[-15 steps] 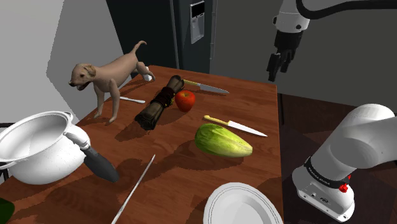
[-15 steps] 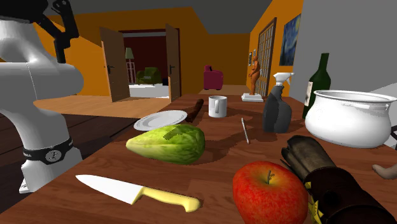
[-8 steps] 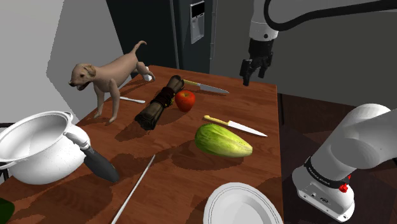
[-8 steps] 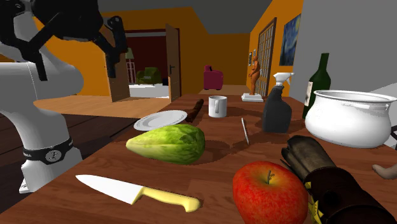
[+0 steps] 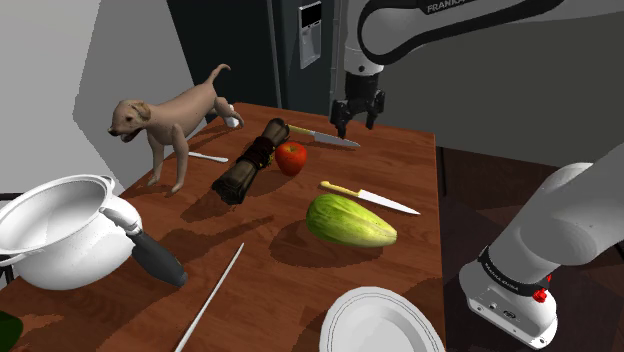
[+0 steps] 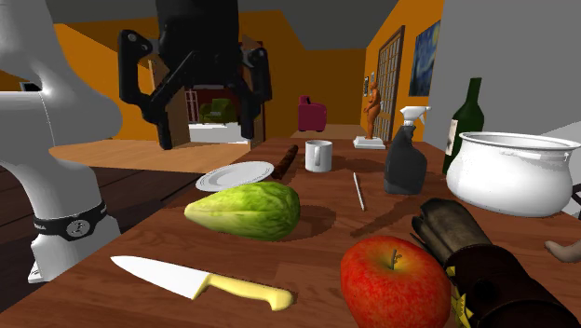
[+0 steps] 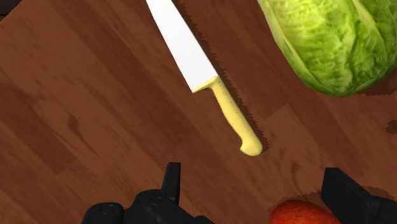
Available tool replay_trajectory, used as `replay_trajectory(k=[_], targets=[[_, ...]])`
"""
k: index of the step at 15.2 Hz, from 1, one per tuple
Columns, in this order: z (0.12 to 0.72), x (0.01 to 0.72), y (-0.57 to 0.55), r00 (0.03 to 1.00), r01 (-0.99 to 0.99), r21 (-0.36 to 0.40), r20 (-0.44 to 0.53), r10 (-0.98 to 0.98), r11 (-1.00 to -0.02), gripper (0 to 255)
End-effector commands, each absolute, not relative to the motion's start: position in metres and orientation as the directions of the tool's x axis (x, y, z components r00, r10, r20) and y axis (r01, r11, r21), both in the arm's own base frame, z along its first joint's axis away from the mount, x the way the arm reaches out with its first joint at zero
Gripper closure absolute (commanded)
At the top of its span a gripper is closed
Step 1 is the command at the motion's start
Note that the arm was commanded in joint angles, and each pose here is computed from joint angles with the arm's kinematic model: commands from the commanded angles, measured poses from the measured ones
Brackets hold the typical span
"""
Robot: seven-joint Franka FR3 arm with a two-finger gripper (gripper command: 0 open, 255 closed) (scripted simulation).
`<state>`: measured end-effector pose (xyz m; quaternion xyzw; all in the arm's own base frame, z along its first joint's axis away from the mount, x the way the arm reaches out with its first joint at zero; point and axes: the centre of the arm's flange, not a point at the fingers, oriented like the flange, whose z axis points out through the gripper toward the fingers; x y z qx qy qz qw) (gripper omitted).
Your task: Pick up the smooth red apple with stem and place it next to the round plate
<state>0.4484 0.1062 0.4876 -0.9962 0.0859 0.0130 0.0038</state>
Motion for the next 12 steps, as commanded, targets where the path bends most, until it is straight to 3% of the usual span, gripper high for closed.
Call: replay_trajectory(k=[1,12], targets=[[0.481,0.467,0.12,0.979,-0.203,-0.011,-0.02,-0.203,-0.979,0],[0.446,0.585,0.183,0.932,-0.362,-0.037,0.011,-0.363,-0.931,0]])
